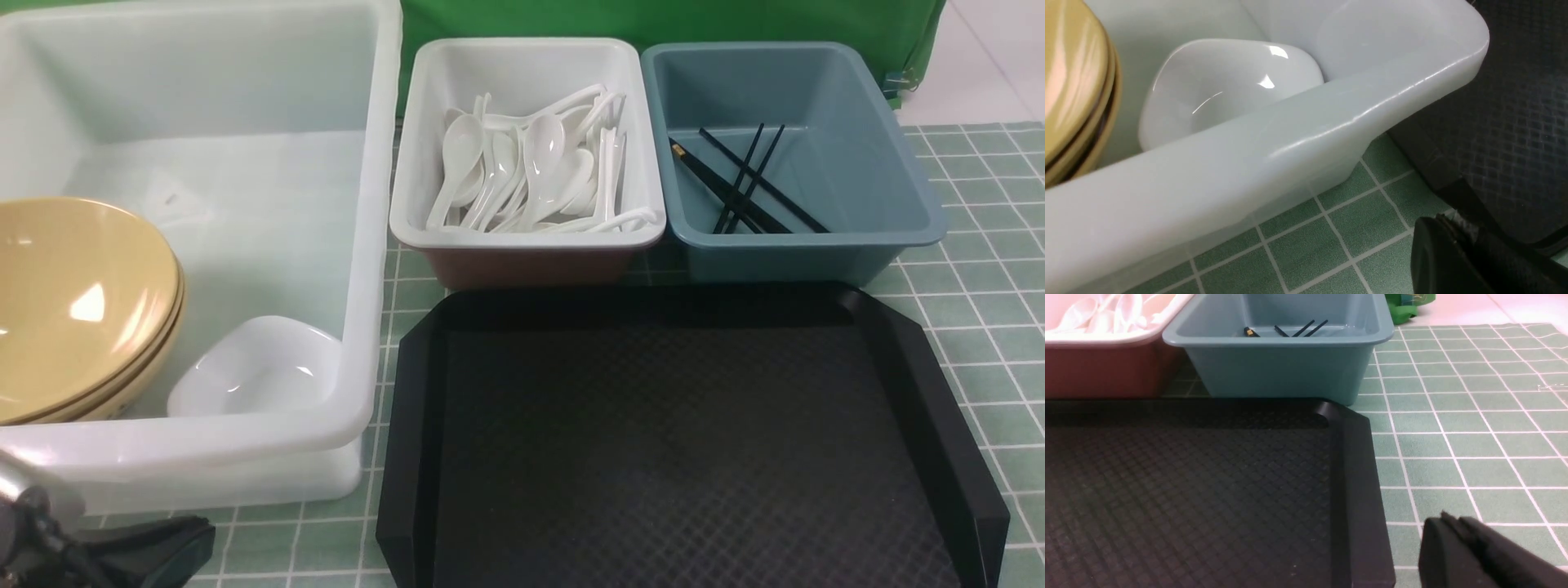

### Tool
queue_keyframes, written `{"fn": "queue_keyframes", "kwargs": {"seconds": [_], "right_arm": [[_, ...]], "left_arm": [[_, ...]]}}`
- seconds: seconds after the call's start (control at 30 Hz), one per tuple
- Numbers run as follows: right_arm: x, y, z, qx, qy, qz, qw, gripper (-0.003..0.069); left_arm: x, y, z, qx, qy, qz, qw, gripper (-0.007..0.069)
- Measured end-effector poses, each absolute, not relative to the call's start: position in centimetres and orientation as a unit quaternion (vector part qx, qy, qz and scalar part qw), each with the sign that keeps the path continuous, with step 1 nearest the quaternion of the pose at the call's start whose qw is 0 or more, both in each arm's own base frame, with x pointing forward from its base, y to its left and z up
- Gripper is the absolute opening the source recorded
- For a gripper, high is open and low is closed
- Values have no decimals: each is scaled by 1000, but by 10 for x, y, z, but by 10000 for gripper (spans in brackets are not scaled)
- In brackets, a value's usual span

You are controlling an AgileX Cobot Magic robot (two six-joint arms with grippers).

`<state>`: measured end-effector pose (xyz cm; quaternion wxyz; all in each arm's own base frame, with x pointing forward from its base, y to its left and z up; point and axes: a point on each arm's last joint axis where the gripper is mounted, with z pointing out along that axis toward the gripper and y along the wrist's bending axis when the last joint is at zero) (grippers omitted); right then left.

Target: On blue table put chopsticks spoon bowls plates into blue grey white boxes.

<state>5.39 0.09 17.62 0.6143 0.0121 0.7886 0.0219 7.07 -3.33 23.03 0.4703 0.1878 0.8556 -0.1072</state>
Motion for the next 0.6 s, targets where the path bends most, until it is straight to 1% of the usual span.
{"fn": "queue_keyframes", "kwargs": {"seconds": [0.03, 0.1, 0.13, 0.17, 0.27, 0.37, 0.4, 0.43, 0.47, 0.53, 0.6], "right_arm": [[54, 1, 176, 12, 789, 22, 614, 65], [54, 1, 176, 11, 789, 22, 614, 67], [54, 1, 176, 11, 789, 23, 614, 69], [54, 1, 176, 10, 789, 23, 614, 69], [54, 1, 176, 10, 789, 23, 614, 71], [54, 1, 176, 10, 789, 23, 614, 76], [54, 1, 176, 10, 789, 23, 614, 76], [54, 1, 176, 10, 789, 23, 614, 78], [54, 1, 176, 10, 789, 23, 614, 79], [54, 1, 176, 10, 789, 23, 614, 81], [54, 1, 176, 10, 789, 23, 614, 84]], "left_arm": [[70, -33, 229, 188, 855, -107, 471, 4], [61, -25, 222, 194, 838, -82, 503, 4], [57, -20, 220, 191, 823, -66, 531, 4], [52, -16, 221, 183, 808, -61, 557, 4], [45, -10, 215, 143, 783, -45, 604, 4], [47, -6, 208, 95, 776, -20, 623, 4], [48, -5, 208, 90, 775, -20, 625, 4], [50, -4, 200, 54, 776, -16, 628, 4], [51, -3, 196, 38, 774, -19, 632, 4], [54, -3, 184, 7, 777, -34, 629, 4], [54, -4, 179, -6, 780, -45, 625, 4]]}}
